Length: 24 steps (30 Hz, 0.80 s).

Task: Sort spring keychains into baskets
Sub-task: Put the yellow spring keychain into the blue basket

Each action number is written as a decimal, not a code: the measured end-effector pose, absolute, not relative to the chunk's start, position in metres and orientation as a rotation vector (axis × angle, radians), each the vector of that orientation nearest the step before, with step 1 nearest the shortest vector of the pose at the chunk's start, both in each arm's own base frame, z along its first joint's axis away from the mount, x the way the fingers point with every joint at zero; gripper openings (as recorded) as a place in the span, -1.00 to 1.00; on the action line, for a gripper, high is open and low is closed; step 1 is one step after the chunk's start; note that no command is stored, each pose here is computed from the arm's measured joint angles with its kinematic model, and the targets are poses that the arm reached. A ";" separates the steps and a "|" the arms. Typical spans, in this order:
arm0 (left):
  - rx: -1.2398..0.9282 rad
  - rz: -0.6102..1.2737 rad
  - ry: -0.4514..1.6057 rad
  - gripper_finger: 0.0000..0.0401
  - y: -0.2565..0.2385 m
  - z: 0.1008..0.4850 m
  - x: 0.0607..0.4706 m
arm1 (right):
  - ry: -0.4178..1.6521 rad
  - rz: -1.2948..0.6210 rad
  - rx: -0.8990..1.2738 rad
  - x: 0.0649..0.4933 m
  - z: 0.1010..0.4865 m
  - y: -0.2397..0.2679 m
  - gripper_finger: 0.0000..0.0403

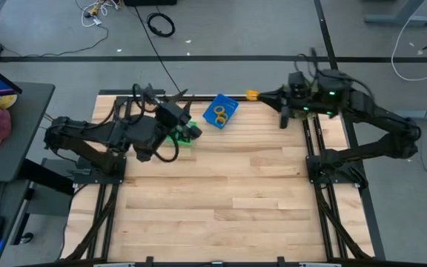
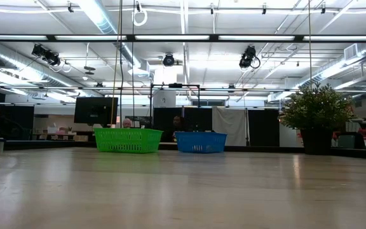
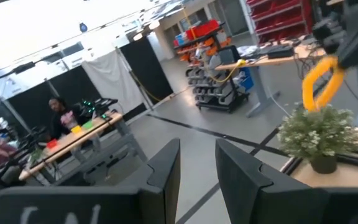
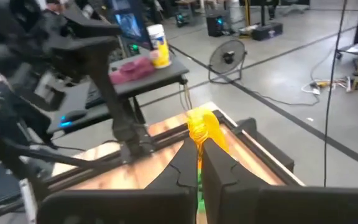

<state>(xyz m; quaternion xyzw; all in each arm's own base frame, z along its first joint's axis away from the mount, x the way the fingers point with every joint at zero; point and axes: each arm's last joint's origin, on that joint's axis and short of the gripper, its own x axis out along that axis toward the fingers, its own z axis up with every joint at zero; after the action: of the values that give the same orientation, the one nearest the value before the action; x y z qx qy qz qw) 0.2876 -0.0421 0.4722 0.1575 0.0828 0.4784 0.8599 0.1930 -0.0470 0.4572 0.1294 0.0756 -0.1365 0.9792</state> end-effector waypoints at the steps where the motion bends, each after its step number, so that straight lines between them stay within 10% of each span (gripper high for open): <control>1: 0.326 1.012 0.173 -0.47 -0.040 0.472 0.288 | 0.153 -0.283 0.262 0.199 0.455 -0.050 -1.00; 24: 0.333 1.065 0.188 -0.47 -0.035 0.473 0.286 | 0.346 -0.455 0.368 0.314 0.406 -0.155 -1.00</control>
<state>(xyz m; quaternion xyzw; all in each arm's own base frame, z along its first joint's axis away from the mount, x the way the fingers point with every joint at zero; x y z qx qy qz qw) 0.2859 -0.0350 0.4733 0.1577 0.0892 0.5044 0.8443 0.3141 -0.1553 0.4056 0.1804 0.1696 -0.2234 0.9428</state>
